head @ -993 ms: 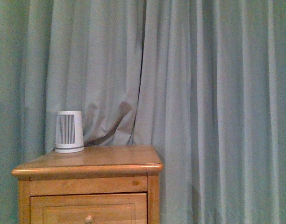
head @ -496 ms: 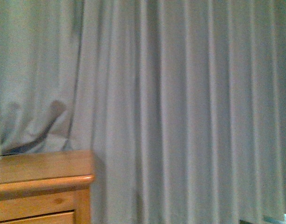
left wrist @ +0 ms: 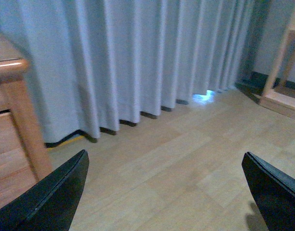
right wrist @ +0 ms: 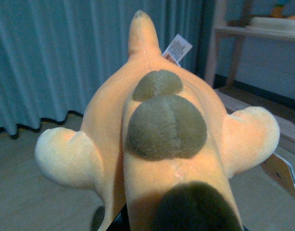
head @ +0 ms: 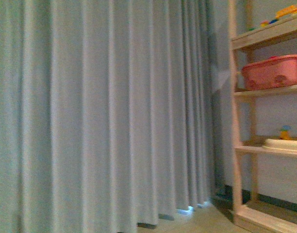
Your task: Put away toys
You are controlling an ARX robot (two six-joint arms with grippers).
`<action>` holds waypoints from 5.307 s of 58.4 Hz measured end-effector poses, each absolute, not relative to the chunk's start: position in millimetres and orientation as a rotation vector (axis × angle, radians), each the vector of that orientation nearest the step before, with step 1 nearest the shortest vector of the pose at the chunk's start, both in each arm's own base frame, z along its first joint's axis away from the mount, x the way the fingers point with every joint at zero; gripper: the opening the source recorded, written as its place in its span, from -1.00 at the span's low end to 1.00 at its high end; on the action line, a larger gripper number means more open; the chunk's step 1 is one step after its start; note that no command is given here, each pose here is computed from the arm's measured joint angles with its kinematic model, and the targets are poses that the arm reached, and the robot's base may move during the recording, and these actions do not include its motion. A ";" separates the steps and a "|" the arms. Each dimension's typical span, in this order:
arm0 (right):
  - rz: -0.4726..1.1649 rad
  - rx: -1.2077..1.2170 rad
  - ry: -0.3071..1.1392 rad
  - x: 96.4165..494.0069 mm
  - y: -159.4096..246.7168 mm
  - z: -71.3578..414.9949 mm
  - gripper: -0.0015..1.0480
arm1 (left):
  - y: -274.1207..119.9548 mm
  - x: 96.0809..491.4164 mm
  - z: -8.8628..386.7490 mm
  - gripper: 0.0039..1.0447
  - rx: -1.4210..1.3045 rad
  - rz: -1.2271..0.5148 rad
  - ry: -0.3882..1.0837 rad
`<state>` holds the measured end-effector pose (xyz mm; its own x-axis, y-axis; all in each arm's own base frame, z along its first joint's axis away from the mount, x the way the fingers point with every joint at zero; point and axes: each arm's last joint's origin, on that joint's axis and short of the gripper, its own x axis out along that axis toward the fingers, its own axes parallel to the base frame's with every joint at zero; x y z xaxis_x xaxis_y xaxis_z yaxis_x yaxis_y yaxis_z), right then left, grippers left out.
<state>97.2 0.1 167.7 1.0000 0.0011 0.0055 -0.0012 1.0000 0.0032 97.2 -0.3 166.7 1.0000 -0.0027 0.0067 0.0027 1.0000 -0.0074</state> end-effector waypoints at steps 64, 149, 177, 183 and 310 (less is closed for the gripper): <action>0.005 0.003 -0.006 97.2 0.2 167.7 -0.84 | -0.3 97.2 166.7 0.88 -0.007 -0.002 -0.007; 0.001 0.003 -0.006 97.2 0.1 167.7 -0.84 | -0.3 97.2 166.7 0.88 -0.007 -0.003 -0.007; 0.001 0.003 -0.006 97.2 0.1 167.7 -0.84 | -0.3 97.2 166.7 0.88 -0.007 -0.002 -0.007; 0.001 0.003 -0.006 97.2 0.1 167.7 -0.84 | -0.3 97.2 166.7 0.88 -0.007 -0.003 -0.007; -0.090 -0.058 -0.434 216.5 20.9 491.6 -0.84 | -0.3 97.2 166.7 0.88 -0.007 -0.003 -0.006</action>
<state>216.5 20.9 491.6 0.9034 -0.0751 0.4221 0.0999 0.9943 -0.0368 97.2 -0.3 166.7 1.0000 -0.0027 0.0059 0.0027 1.0000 -0.0067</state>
